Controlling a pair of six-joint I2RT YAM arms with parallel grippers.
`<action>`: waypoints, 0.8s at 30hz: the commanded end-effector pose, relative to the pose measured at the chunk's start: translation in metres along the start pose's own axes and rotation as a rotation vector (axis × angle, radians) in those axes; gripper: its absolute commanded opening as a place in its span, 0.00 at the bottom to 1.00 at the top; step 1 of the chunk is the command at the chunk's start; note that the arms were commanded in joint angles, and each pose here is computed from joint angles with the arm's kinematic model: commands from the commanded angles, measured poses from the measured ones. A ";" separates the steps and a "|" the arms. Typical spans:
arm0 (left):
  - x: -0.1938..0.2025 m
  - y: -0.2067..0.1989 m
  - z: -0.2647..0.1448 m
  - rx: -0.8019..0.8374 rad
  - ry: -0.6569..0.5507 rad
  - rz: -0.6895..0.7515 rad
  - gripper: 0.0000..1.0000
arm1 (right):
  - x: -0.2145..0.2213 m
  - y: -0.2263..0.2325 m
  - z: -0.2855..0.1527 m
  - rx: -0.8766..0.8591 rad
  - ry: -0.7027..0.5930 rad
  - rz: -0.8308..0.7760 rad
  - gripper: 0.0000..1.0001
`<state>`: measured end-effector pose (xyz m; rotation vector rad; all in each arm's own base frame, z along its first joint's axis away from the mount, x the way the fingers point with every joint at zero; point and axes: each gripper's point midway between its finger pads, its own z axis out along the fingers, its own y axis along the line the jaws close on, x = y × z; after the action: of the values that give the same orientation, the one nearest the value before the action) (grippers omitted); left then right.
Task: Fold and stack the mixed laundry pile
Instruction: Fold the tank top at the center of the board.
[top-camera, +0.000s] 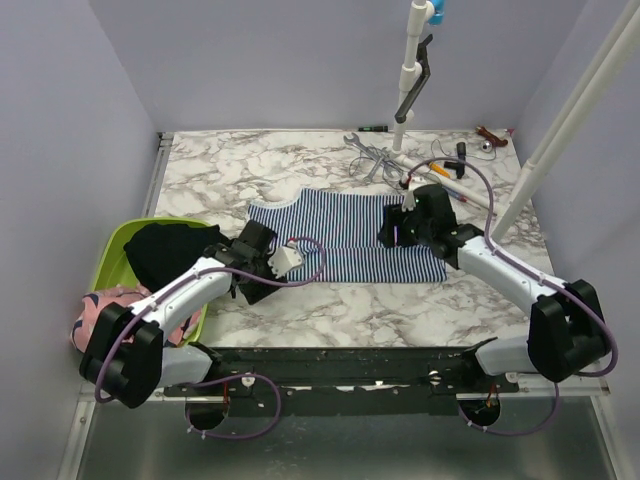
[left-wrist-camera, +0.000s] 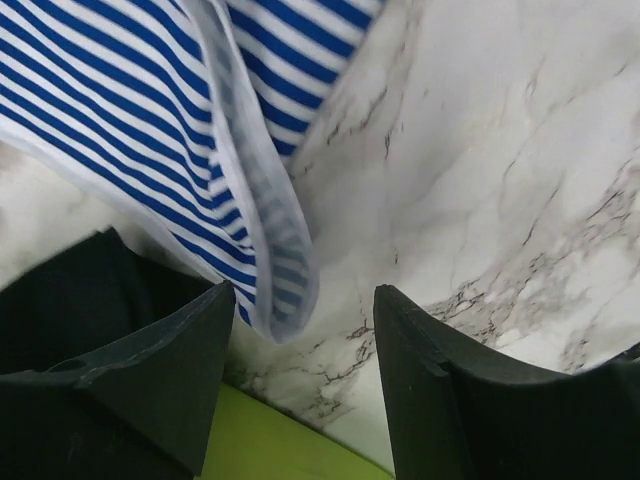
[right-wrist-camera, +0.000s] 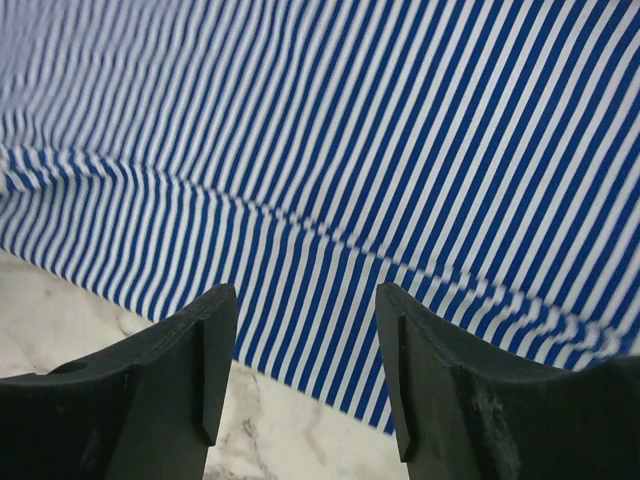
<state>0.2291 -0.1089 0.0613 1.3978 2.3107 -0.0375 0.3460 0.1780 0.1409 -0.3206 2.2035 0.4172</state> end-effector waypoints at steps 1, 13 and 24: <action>0.027 0.010 0.011 -0.060 0.095 -0.008 0.59 | 0.028 0.010 0.008 0.006 0.040 0.156 0.62; 0.027 0.025 0.016 -0.036 0.121 -0.089 0.15 | 0.092 0.004 0.024 0.058 0.187 0.194 0.52; 0.009 0.047 -0.005 0.040 0.062 -0.159 0.16 | 0.122 -0.029 0.035 0.265 0.278 0.229 0.51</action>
<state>0.2621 -0.0785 0.0702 1.2321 2.4427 -0.0077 0.3006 0.1672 0.0241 -0.0576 2.5323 0.3180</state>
